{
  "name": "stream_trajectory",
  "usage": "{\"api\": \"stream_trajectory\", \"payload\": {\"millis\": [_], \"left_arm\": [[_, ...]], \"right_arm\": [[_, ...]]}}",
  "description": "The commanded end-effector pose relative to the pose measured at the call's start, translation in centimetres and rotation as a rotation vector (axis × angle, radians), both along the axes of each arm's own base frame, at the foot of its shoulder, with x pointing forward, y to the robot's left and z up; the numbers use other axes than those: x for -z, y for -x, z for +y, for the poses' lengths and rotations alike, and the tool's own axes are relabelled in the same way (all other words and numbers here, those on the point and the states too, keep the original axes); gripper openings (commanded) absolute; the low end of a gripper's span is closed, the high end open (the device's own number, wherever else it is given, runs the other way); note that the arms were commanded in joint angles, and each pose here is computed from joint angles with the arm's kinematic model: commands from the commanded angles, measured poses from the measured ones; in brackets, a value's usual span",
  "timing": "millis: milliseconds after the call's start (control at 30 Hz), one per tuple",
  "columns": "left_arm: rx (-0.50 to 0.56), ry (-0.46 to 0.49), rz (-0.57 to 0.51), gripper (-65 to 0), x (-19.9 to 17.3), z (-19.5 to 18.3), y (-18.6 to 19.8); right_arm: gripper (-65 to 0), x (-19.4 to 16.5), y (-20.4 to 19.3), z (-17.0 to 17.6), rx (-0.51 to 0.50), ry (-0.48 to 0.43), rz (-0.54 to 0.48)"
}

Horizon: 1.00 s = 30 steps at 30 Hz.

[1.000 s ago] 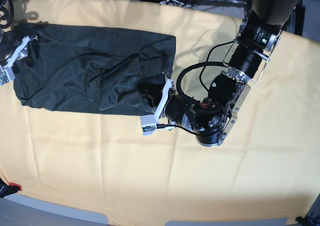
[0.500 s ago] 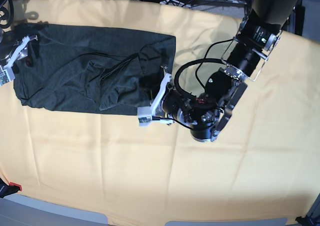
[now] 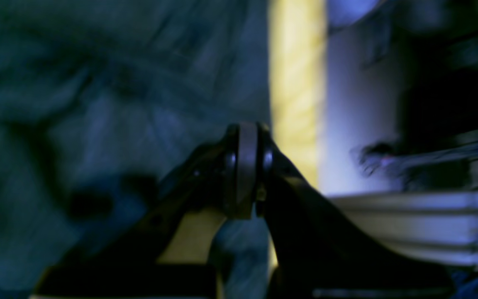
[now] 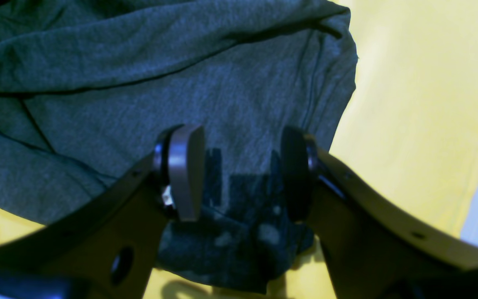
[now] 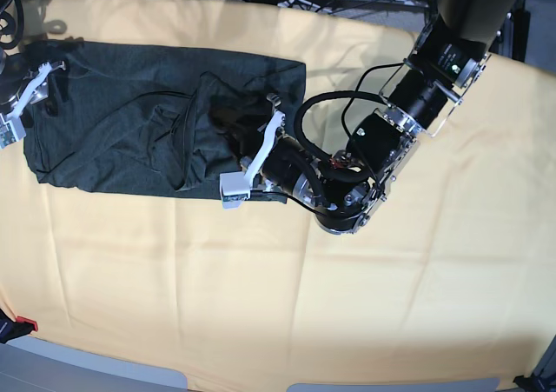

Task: Fold the T-shirt properly
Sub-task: 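Drag the folded layer further toward the right gripper with the left gripper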

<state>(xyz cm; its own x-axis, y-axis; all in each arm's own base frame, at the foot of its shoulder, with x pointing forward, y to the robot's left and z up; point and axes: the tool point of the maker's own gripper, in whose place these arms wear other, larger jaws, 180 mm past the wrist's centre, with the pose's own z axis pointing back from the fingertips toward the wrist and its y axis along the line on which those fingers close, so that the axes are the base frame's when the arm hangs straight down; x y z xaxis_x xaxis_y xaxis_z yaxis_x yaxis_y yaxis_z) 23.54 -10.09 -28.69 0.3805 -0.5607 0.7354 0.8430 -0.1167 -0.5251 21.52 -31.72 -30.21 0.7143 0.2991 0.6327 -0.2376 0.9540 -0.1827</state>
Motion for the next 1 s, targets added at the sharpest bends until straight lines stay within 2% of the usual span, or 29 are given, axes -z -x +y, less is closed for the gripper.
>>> {"api": "stream_trajectory", "payload": {"millis": [0, 167, 367, 500, 700, 967], "left_arm": [[0.016, 0.061, -0.007, -65.0, -1.8, -0.8, 0.0], [0.056, 0.049, -0.014, -65.0, -1.7, -1.6, 0.7], [-0.070, -0.076, -0.210, -65.0, -1.6, 0.6, -5.0], [-0.099, -0.151, -0.265, -65.0, -0.5, 1.5, -6.2], [0.019, -0.187, -0.246, -65.0, 1.1, 0.3, -3.3], [0.201, -0.343, -0.286, -65.0, 5.5, 0.4, 0.8]], "right_arm": [[-33.7, -1.2, -0.6, -0.3, -0.009, 0.016, -0.038], [-33.7, -1.2, -0.6, -0.3, -0.010, 0.016, -0.038], [-33.7, -1.2, -0.6, -0.3, -0.010, 0.016, -0.038], [-33.7, -1.2, -0.6, -0.3, -0.010, 0.016, -0.038], [-33.7, -1.2, -0.7, -0.3, -0.010, 0.016, -0.041], [-33.7, -1.2, -0.7, -0.3, -0.010, 0.015, -0.041]]}}
